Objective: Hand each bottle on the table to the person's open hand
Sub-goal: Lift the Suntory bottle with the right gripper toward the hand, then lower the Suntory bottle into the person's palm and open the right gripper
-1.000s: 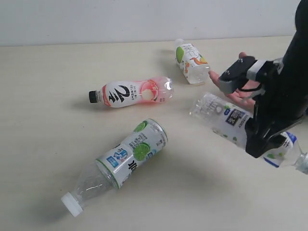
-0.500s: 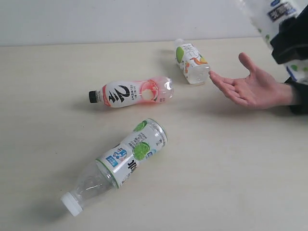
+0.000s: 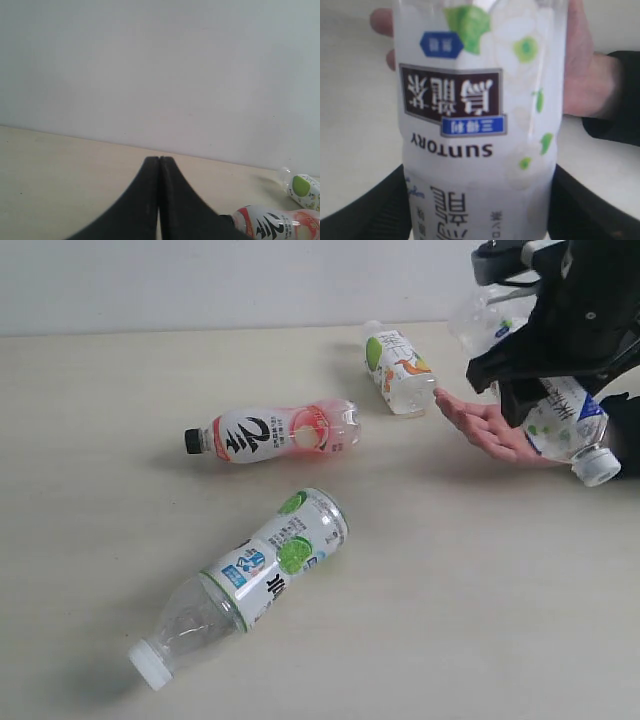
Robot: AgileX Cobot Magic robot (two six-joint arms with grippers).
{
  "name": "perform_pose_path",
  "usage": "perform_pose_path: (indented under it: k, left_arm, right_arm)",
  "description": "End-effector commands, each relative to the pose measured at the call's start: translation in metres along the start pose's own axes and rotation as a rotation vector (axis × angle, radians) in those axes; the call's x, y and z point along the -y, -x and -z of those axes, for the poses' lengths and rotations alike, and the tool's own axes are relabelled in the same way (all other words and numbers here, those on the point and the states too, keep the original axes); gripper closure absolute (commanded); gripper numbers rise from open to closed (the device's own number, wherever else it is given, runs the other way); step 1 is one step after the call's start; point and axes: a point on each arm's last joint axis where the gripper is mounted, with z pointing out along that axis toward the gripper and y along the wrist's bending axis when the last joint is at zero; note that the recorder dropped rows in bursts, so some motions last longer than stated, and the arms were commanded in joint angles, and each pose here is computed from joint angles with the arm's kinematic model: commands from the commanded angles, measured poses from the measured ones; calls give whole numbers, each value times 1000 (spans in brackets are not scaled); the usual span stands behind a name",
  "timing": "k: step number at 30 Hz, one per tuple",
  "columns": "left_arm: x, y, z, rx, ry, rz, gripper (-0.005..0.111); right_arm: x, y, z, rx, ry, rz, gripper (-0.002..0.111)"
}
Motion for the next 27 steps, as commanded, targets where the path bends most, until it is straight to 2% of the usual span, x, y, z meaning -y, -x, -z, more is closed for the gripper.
perform_pose_path:
  k: [1,5,14,27]
  left_arm:
    - [0,0,0,9,0,6,106]
    - [0,0,0,9,0,6,106]
    - [0,0,0,9,0,6,106]
    - [0,0,0,9,0,6,106]
  right_arm:
    - [-1,12,-26,-58,-56,-15,108]
    - [1,18,-46,-93,-105,-32,108]
    - [-3,28,-66,-51,-99,-42,108]
    - [-1,27,-71,-70,-133,-9,106]
